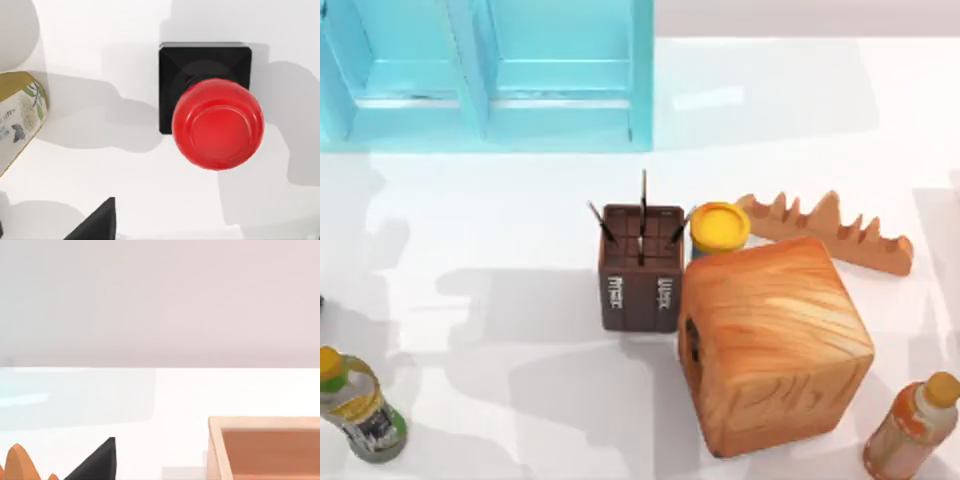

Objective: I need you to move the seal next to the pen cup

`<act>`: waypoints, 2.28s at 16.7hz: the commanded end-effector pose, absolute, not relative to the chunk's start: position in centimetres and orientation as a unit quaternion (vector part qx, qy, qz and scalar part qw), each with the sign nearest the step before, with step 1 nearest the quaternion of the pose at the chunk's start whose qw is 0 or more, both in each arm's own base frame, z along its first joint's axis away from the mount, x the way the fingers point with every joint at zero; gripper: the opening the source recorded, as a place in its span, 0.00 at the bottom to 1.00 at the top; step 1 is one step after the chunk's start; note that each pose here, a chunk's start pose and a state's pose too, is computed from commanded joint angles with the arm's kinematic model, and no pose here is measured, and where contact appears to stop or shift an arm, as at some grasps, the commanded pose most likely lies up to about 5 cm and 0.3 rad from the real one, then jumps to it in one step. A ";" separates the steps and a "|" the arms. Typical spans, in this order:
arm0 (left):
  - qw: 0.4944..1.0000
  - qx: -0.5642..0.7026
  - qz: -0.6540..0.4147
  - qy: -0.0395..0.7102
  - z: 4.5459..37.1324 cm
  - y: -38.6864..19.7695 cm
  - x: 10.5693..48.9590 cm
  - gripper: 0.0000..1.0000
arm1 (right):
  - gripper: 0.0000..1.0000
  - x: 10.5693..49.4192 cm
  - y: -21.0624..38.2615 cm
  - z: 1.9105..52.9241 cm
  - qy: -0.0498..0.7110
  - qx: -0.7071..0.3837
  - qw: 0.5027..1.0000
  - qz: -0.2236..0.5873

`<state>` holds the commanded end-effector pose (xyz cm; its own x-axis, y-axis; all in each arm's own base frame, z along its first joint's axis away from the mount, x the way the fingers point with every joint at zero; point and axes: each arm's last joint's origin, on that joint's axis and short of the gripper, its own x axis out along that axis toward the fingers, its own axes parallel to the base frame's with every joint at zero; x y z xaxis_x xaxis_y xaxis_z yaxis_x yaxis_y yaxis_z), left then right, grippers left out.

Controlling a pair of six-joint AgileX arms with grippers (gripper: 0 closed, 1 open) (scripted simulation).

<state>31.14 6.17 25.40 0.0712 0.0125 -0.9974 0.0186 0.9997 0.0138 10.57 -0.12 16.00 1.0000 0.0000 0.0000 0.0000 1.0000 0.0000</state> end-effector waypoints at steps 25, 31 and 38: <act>0.707 0.007 -0.007 0.707 14.9 7.0 32.9 1.00 | 1.00 10.6 -0.1 16.0 0.000 0.000 1.000 0.000; 0.707 0.007 -0.007 0.707 14.9 7.0 32.9 0.55 | 1.00 10.6 -0.1 16.0 0.000 0.000 1.000 0.000; 0.707 0.007 -0.007 0.707 14.9 7.0 32.9 0.02 | 1.00 10.6 -0.1 16.0 0.000 0.000 1.000 0.000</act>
<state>32.91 6.97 14.91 -0.0005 -0.0003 -1.0000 0.0200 0.9998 -0.0003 10.57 -0.12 16.00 1.0000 0.0000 0.0000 0.0000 1.0000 0.0000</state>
